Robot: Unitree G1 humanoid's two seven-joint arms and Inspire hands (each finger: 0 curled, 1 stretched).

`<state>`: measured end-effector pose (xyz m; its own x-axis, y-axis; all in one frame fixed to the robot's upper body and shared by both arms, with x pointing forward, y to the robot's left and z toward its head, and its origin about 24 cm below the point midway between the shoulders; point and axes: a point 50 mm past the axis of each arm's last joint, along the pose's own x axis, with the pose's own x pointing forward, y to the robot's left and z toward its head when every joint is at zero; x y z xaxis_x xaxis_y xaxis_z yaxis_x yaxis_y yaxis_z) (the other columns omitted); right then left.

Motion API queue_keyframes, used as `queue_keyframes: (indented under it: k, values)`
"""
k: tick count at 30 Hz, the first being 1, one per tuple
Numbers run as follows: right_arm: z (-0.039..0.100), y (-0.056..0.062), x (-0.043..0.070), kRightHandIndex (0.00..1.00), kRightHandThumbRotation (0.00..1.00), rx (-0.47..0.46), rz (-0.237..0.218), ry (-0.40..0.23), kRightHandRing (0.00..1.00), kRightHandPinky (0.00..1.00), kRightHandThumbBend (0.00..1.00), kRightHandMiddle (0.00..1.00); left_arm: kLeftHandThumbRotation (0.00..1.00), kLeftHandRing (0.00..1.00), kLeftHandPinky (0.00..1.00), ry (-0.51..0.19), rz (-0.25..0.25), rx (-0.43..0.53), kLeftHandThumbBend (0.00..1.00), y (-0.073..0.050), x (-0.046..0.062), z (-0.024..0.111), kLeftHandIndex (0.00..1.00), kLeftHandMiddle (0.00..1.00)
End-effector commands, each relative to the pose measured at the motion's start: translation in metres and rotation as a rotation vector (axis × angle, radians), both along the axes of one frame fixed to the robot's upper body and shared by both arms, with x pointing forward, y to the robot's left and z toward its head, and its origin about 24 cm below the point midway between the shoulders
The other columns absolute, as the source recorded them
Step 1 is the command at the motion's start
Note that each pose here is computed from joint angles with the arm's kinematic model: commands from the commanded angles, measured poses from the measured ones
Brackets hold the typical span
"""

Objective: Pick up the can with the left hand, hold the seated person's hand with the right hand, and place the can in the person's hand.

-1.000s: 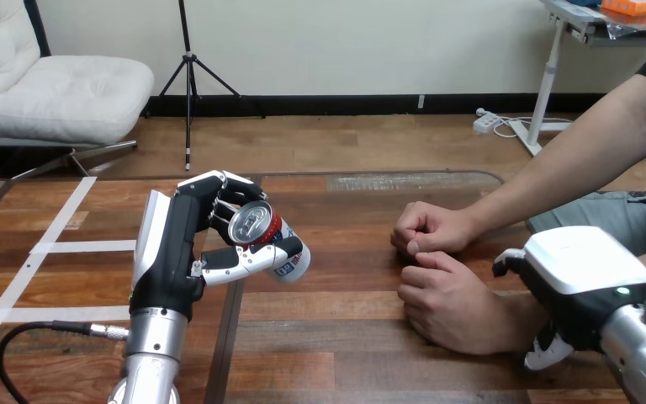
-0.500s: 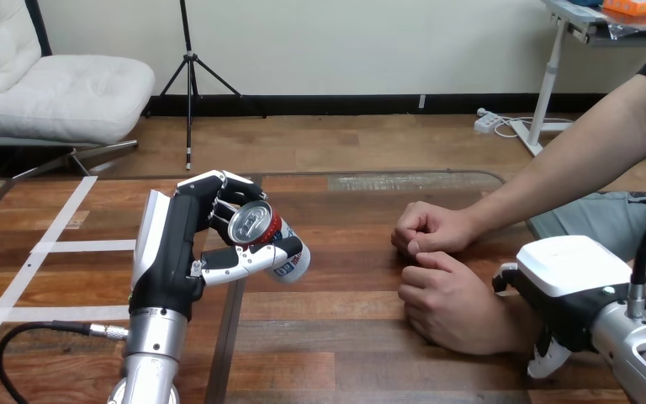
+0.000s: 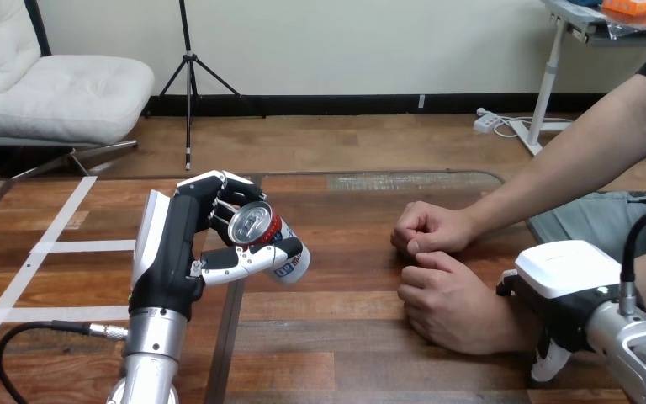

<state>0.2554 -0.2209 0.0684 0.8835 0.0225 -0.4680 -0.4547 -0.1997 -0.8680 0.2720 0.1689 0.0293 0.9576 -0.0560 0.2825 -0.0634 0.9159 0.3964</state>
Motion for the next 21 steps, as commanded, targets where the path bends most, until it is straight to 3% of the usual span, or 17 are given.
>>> queue_keyframes:
  k: [1, 21]
  values:
    - [0.019, 0.002, 0.018, 0.80, 0.06, -0.038, 0.006, -0.063, 0.82, 0.80, 0.77, 0.82, 0.00, 0.36, 0.29, -0.118, -0.005, -0.020, 0.67, 0.002, 0.013, 0.026, 0.45, 0.44]
    - [0.007, -0.003, 0.026, 0.80, 0.01, -0.067, -0.030, -0.035, 0.82, 0.80, 0.76, 0.82, 0.00, 0.36, 0.29, -0.113, -0.001, -0.010, 0.67, 0.003, 0.012, 0.027, 0.45, 0.44]
